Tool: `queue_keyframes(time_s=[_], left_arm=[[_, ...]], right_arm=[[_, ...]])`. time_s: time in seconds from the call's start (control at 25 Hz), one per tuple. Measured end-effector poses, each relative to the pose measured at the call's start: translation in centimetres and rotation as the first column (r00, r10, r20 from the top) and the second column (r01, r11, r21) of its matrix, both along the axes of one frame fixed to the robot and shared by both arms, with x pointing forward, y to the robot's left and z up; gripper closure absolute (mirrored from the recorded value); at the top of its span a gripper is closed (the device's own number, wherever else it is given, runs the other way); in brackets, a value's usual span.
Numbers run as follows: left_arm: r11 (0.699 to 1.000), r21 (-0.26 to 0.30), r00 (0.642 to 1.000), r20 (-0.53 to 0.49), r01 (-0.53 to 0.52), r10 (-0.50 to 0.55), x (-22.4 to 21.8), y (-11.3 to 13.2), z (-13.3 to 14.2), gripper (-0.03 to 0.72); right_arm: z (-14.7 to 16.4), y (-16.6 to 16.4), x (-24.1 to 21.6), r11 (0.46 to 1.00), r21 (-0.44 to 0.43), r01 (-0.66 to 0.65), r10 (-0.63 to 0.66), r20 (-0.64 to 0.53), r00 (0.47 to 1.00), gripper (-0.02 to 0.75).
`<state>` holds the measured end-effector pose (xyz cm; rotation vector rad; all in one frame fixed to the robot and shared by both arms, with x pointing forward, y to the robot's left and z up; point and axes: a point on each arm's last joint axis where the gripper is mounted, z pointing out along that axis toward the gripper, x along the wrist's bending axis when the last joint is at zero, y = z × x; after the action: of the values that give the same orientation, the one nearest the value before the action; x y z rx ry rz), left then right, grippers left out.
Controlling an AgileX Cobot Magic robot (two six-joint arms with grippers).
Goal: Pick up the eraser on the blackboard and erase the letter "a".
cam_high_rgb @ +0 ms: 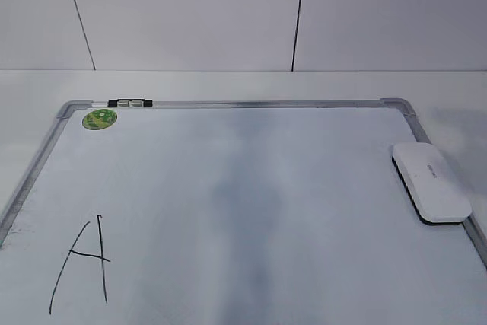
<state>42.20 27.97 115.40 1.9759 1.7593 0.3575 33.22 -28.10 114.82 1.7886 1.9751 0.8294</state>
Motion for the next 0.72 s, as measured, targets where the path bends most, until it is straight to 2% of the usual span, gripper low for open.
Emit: queue_keyframes(time_s=[0.44, 0.72], left_arm=[[1.000, -0.008, 0.969, 0.245, 0.006, -0.003, -9.0, 0.4, 2.7, 0.443], [1.000, 0.004, 0.961, 0.276, 0.009, -0.010, -12.3, 0.6, 0.6, 0.443]], right_arm=[[-3.0, -0.4, -4.1, 0.999, -0.040, 0.018, -0.016, 0.040, 0.999, 0.197], [-4.4, -0.7, -5.3, 0.996, -0.086, 0.009, -0.005, 0.055, 0.998, 0.197]])
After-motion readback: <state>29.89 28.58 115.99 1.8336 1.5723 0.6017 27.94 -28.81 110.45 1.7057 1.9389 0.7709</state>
